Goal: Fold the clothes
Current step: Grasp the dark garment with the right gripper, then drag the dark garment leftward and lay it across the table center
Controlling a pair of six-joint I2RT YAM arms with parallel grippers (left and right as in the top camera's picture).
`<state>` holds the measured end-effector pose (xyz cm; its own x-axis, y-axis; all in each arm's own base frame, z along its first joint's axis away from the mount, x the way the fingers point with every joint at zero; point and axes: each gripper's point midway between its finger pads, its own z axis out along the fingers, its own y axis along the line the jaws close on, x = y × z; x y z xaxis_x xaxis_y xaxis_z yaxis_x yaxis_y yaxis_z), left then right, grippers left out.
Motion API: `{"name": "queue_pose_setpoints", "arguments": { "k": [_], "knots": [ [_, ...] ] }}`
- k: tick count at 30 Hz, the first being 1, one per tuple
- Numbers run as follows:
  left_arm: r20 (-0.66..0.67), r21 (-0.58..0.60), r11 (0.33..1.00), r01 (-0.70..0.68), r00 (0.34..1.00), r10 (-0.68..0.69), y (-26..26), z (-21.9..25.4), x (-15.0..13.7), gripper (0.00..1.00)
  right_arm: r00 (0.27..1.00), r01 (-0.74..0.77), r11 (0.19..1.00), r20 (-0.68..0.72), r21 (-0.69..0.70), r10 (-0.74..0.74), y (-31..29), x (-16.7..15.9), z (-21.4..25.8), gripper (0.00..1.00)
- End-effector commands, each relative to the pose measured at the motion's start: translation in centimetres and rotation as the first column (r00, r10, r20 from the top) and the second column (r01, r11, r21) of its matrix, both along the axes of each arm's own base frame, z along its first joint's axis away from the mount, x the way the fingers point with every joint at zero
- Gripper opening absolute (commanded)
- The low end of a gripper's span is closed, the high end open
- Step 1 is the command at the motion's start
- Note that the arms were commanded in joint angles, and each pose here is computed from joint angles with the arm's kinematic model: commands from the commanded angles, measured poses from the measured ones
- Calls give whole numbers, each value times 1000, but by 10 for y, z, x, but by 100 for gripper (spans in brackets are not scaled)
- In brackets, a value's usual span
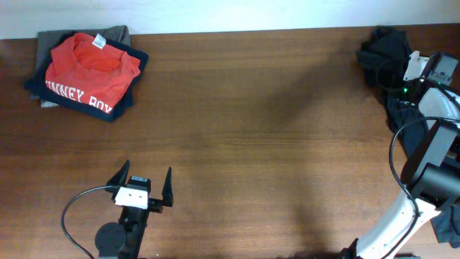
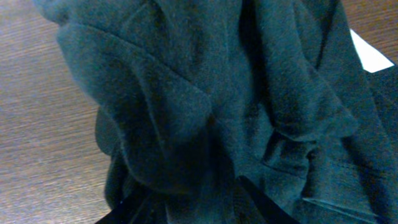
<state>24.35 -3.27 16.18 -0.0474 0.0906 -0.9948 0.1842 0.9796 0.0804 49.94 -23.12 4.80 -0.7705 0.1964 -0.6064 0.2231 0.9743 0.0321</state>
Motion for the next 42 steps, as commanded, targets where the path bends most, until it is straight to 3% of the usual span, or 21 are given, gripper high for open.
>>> {"name": "queue_pose_setpoints", "arguments": {
  "k": [1,19,26,28,33,42],
  "knots": [
    [1,17,1000,-12,1000,12,3,-2,0,99,1000,-14,1000,-10,4,14,1,3,-11,42],
    [1,17,1000,-12,1000,12,3,-2,0,99,1000,-15,1000,-27,11,15,0,5,-32,41],
    [1,17,1000,-12,1000,12,3,-2,0,99,1000,8,1000,-26,-27,-8,-6,8,-32,6],
    [1,17,1000,-12,1000,12,3,-2,0,99,1000,8,1000,-19,-31,-9,-7,10,-28,4],
    [1,17,1000,-12,1000,12,3,-2,0,99,995,74,997,62,-2,-74,-9,16,12,4],
    [1,17,1000,-12,1000,12,3,-2,0,99,963,60,998,264,22,-63,8,19,124,4]
  ]
}}
